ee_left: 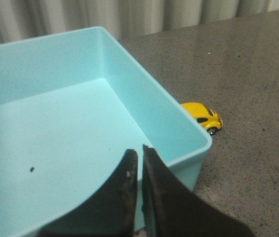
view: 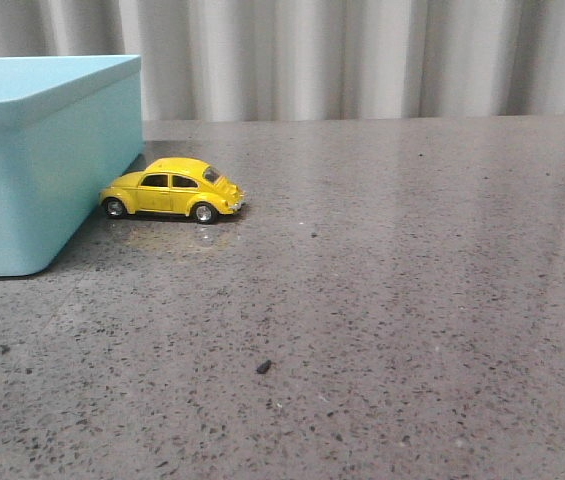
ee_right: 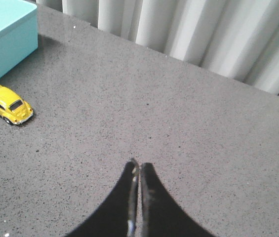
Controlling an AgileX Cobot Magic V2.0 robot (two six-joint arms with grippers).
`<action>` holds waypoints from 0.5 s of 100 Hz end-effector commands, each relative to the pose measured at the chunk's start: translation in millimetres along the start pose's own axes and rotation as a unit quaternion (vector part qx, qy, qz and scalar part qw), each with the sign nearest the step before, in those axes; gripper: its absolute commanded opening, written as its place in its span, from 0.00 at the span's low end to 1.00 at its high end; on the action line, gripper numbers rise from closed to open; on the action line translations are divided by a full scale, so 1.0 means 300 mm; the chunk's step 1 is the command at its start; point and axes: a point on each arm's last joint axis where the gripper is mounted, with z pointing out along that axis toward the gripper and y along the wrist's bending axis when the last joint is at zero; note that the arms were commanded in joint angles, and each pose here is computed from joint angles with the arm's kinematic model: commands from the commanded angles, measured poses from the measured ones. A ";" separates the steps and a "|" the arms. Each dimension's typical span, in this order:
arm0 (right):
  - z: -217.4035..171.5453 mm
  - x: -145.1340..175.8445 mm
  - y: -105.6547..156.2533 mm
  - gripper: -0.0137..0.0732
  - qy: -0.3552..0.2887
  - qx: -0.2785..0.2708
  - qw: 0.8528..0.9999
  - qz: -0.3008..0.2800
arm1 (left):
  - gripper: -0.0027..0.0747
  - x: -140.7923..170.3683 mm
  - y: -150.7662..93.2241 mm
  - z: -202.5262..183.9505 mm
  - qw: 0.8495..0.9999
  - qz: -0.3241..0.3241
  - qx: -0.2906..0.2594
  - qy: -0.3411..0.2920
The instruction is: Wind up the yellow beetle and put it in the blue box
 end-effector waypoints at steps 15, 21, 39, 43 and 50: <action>-0.019 -0.039 -0.007 0.11 -0.051 0.010 0.999 -0.004 | 0.21 -0.260 -0.014 0.023 0.988 0.147 0.028 -0.037; -0.019 -0.039 -0.007 0.11 -0.051 0.010 0.999 -0.004 | 0.24 -0.303 -0.029 0.052 0.982 0.179 0.047 -0.034; -0.020 -0.044 -0.008 0.11 -0.059 0.012 0.998 -0.004 | 0.24 -0.376 -0.095 0.189 0.960 0.257 0.109 0.007; -0.020 -0.044 -0.008 0.11 -0.059 0.012 0.998 -0.004 | 0.24 -0.377 -0.115 0.235 0.955 0.271 0.122 0.024; -0.020 -0.044 -0.008 0.11 -0.059 0.012 0.998 -0.004 | 0.24 -0.370 -0.149 0.316 0.944 0.297 0.137 0.047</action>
